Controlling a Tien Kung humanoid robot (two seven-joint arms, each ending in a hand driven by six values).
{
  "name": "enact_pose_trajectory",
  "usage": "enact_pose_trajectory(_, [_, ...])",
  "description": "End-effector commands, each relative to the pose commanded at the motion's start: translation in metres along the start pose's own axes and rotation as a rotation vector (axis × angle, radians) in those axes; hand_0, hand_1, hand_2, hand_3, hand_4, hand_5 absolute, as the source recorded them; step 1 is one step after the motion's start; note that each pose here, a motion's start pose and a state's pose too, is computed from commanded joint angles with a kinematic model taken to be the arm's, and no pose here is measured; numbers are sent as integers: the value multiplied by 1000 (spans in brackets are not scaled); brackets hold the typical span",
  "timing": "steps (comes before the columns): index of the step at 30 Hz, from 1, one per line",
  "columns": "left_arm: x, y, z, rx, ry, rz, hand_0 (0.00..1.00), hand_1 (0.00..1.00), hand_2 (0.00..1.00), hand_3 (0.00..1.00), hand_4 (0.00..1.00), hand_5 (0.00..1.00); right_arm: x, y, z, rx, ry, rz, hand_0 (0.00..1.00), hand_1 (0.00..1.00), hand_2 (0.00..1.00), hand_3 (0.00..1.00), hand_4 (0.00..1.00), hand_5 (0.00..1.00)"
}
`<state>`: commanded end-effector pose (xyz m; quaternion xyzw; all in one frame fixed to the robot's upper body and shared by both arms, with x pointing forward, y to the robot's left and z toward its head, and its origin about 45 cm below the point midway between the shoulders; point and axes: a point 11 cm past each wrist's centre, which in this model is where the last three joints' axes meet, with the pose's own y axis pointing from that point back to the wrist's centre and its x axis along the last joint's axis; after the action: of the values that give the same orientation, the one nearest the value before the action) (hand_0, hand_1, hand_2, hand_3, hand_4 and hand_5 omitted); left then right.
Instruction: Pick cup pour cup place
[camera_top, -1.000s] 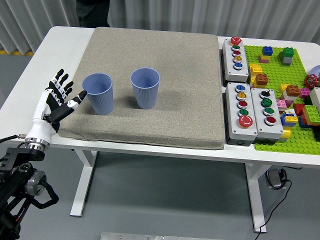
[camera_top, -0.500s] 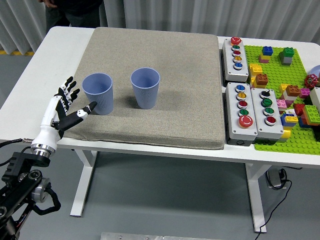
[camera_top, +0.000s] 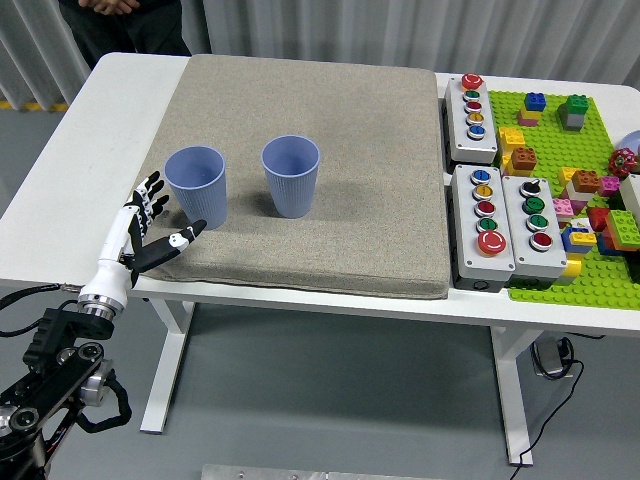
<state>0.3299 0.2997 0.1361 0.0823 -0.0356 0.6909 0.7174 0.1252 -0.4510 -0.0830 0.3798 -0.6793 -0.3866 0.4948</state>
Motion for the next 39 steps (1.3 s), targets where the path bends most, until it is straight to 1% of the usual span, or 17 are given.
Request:
enact_pose_trajectory(2, [-2, -5, 0, 0, 12, 0, 948, 938, 998, 998, 924, 226, 0, 0, -1, 2, -1, 1, 703, 683, 612, 600, 29, 422])
enact_pose_trajectory(7, [-5, -12, 0, 3, 20, 9, 948, 938, 998, 998, 924, 226, 0, 0, -2, 4, -1, 1, 703, 683, 612, 600, 29, 422])
enact_pose_trajectory(11, [-7, -17, -2, 9, 22, 7, 946, 937, 998, 998, 922, 229, 0, 0, -2, 3, 0, 1, 703, 683, 610, 600, 28, 421])
enact_pose_trajectory(14, [-6, -20, -6, 24, 37, 16, 944, 934, 998, 998, 920, 231, -1, 0, 0, -1, 1, 0, 703, 683, 611, 600, 26, 418])
enact_pose_trajectory(19, [-5, -24, -9, 35, 49, 23, 944, 934, 998, 998, 920, 231, -1, 0, 2, -5, 2, 0, 703, 683, 611, 600, 26, 418])
enact_pose_trajectory(24, [-10, -26, -6, 29, 69, 10, 943, 934, 998, 998, 920, 232, -1, 0, 4, -8, 6, 0, 703, 683, 611, 600, 25, 416])
enact_pose_trajectory(27, [-14, -30, -4, 23, 73, 5, 942, 934, 998, 998, 919, 232, 0, 0, 4, -7, 7, 0, 703, 683, 610, 599, 24, 415])
enact_pose_trajectory(33, [-16, -33, -3, 26, 73, -2, 940, 933, 998, 998, 919, 234, 0, 0, 3, -7, 6, 0, 703, 683, 610, 599, 25, 413])
enact_pose_trajectory(39, [-20, -39, 3, 13, 70, -11, 936, 925, 998, 998, 918, 235, 0, 0, 2, -4, 5, 0, 703, 683, 610, 600, 26, 409])
